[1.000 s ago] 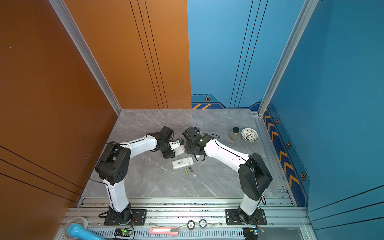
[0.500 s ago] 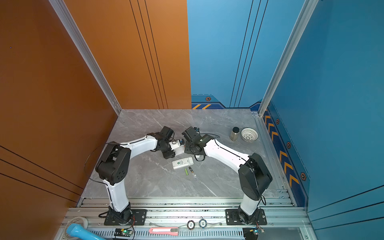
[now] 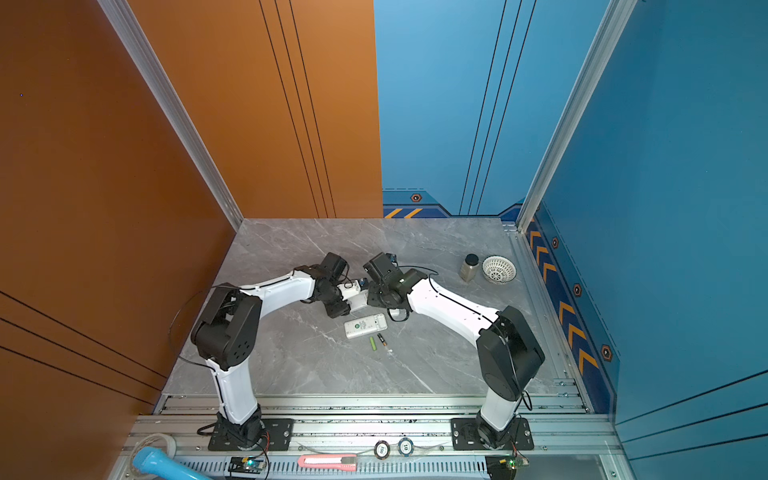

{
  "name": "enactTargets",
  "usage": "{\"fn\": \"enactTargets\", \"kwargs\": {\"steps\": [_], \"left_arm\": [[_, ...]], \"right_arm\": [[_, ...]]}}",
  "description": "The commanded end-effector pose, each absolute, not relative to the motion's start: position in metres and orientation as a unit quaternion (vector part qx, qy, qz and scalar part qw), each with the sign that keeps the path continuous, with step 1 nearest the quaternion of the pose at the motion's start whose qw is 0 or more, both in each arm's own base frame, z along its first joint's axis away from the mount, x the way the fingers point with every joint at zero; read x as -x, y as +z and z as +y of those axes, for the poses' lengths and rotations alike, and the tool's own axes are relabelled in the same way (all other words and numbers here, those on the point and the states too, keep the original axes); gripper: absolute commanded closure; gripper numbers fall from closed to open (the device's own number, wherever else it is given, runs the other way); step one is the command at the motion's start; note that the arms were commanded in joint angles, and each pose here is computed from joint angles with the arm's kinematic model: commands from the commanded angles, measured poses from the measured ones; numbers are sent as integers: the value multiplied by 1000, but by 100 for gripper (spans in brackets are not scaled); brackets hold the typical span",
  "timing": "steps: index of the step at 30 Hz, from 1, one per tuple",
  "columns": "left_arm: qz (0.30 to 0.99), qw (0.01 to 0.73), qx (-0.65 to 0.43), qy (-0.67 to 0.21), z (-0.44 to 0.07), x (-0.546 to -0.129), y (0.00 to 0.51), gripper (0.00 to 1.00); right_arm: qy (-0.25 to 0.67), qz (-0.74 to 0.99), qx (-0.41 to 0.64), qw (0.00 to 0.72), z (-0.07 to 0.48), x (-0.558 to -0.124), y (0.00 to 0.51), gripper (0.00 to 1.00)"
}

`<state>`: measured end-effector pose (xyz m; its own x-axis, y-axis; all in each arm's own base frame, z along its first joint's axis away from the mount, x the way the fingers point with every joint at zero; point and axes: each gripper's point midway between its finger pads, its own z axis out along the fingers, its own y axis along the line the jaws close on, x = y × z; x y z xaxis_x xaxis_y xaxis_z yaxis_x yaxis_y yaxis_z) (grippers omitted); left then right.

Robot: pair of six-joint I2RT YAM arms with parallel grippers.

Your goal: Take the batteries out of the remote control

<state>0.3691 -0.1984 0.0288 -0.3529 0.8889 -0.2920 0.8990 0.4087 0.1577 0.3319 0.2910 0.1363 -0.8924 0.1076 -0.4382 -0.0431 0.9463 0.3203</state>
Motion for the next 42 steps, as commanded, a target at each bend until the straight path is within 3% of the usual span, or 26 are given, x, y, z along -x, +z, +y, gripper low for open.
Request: {"fn": "enactTargets", "kwargs": {"steps": [1, 33, 42], "left_arm": [[813, 157, -560, -17, -200, -357, 31, 100], [811, 161, -562, -19, -202, -356, 32, 100], [812, 161, -561, -20, -203, -357, 32, 100]], "right_arm": [[166, 957, -9, 238, 292, -331, 151, 100], [151, 962, 1, 226, 298, -331, 129, 100], [129, 958, -8, 256, 284, -334, 141, 100]]}}
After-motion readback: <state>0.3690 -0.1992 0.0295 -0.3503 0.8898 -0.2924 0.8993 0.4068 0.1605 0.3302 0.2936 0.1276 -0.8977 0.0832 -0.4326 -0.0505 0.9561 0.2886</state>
